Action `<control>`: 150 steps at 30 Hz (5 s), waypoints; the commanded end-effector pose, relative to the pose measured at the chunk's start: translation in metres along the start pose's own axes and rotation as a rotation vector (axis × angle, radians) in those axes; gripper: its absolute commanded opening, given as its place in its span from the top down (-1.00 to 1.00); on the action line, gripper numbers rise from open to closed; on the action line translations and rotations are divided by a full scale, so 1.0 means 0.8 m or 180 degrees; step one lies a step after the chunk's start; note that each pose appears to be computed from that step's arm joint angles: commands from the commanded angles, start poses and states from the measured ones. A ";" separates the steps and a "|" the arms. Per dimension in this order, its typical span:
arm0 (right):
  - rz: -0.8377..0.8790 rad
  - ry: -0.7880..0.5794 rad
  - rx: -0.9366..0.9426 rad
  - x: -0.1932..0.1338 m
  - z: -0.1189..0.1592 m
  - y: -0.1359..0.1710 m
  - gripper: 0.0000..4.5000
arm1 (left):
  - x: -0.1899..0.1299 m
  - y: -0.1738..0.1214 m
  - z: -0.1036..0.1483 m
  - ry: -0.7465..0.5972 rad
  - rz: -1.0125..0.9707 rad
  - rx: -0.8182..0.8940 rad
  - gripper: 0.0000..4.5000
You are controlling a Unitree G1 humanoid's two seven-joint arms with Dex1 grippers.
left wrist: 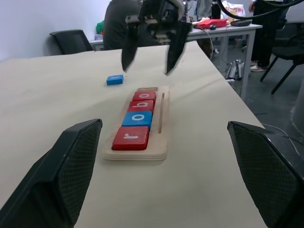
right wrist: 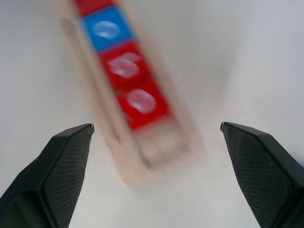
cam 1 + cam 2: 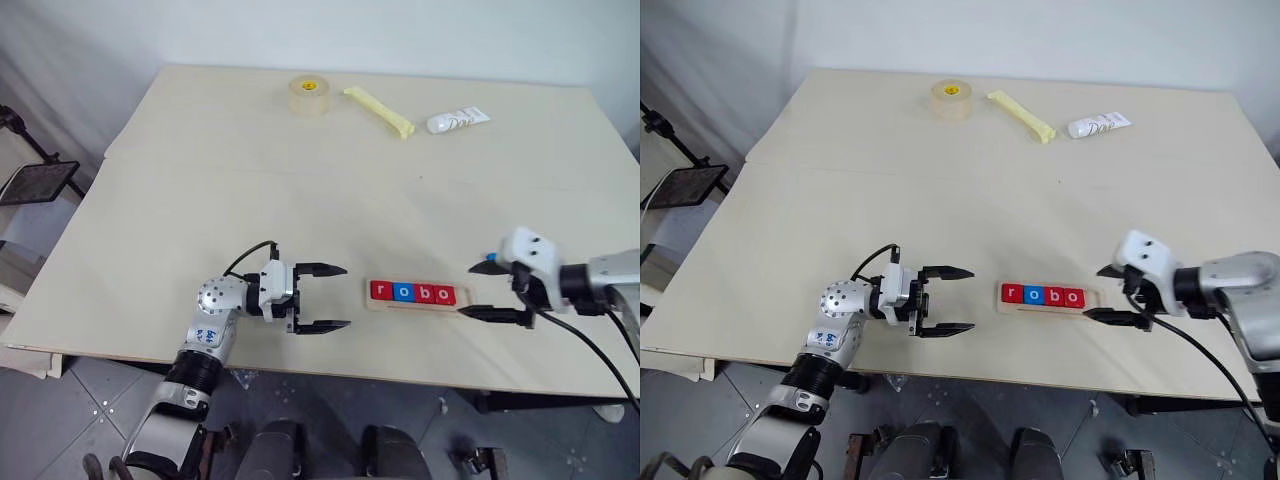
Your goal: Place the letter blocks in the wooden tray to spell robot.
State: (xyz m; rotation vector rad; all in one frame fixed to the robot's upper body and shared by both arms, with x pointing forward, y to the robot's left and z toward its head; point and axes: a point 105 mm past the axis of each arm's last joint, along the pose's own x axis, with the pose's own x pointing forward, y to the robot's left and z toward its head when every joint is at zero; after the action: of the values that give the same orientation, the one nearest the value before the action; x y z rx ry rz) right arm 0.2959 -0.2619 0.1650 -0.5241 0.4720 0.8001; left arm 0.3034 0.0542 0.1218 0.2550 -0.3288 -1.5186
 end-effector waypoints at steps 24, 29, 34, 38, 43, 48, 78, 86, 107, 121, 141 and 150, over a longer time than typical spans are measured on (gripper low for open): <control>-0.1226 -0.0917 0.1072 -0.060 -0.053 -0.014 -0.99 | 0.009 0.002 0.009 -0.0085 -0.0121 0.0021 -1.00; -0.1456 -0.1079 0.1186 -0.021 -0.048 -0.043 -0.99 | 0.009 0.000 0.010 -0.0087 -0.0085 0.0045 -1.00; -0.1755 -0.1113 0.1313 0.008 -0.053 -0.069 -0.99 | 0.008 -0.003 0.011 -0.0086 -0.0035 0.0060 -1.00; -0.1839 -0.1010 0.1390 0.028 -0.064 -0.071 -0.99 | 0.005 -0.004 0.012 -0.0066 0.0002 0.0059 -1.00; -0.1846 -0.0970 0.1458 0.039 -0.072 -0.068 -0.99 | 0.004 -0.004 0.012 -0.0059 0.0015 0.0059 -1.00; -0.1872 -0.0909 0.1530 0.046 -0.080 -0.061 -0.59 | -0.001 -0.003 0.012 -0.0038 -0.0032 0.0061 -1.00; -0.2694 -0.0846 0.1783 -0.016 -0.087 0.025 0.35 | -0.054 0.011 0.051 -0.0052 0.0000 0.0086 -1.00; -0.2729 -0.0797 0.1899 -0.007 -0.100 0.030 0.19 | -0.052 0.005 0.054 -0.0038 -0.0048 0.0078 -1.00; -0.1327 -0.0394 0.0673 -0.051 -0.067 0.042 -1.00 | -0.050 0.008 0.054 -0.0013 -0.0069 0.0081 -1.00; 0.0109 0.0575 -0.0711 -0.033 -0.071 -0.034 -1.00 | -0.049 -0.016 0.046 0.0021 -0.0164 0.0058 -1.00; 0.0668 0.0893 -0.1006 -0.016 -0.091 -0.041 0.12 | -0.051 -0.031 0.041 0.0090 -0.0090 0.0031 -1.00; 0.0409 0.0406 -0.0770 -0.018 -0.035 -0.051 0.35 | -0.043 -0.023 0.035 0.0083 -0.0165 0.0044 -1.00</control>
State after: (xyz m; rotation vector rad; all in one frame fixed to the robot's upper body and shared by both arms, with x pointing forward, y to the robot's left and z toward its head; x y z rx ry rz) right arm 0.3074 -0.3198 0.1362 -0.7931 0.6295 0.9762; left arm 0.2745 0.0922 0.1367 0.2709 -0.2903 -1.5516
